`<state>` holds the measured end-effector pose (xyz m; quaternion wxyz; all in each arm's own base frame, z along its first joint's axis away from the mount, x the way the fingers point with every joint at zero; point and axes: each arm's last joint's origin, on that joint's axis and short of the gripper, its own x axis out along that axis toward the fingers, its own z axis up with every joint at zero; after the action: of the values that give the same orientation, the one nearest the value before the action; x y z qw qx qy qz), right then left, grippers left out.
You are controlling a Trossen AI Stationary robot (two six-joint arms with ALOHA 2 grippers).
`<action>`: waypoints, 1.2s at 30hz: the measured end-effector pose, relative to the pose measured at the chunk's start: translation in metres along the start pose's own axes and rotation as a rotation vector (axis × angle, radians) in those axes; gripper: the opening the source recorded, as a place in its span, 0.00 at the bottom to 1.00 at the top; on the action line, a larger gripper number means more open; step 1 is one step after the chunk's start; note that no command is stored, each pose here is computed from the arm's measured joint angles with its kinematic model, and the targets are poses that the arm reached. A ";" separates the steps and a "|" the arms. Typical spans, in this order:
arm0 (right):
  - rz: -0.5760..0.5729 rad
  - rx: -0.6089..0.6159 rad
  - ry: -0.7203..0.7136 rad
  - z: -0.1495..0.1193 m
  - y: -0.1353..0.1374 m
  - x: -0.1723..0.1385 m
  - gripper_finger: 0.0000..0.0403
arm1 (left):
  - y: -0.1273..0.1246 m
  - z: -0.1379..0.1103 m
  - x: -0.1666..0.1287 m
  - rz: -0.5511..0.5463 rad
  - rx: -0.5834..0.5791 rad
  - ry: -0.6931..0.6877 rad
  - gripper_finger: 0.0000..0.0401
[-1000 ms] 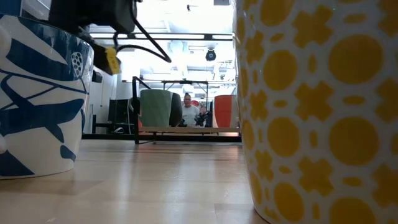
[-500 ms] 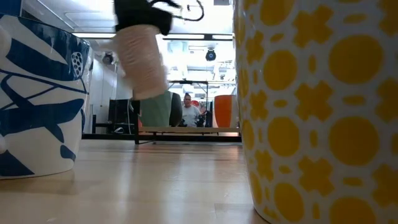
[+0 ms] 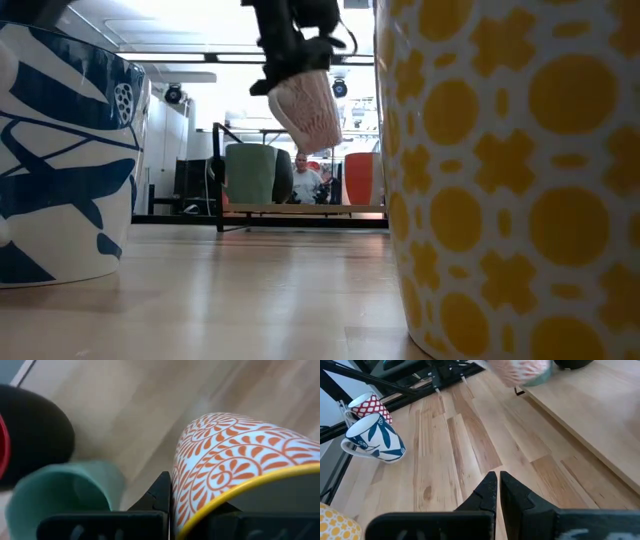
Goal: Place coffee mugs
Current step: Put the orange pattern mug on the shelf
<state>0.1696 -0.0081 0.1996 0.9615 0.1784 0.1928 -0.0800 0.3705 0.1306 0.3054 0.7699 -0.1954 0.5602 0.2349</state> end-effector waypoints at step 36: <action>-0.006 -0.011 0.014 -0.001 -0.001 0.000 0.01 | 0.035 0.032 0.044 0.151 0.047 0.051 0.02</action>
<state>0.1690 -0.0081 0.1983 0.9609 0.1730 0.2007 -0.0804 0.3868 0.1836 0.2717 0.7398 -0.1407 0.5981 0.2740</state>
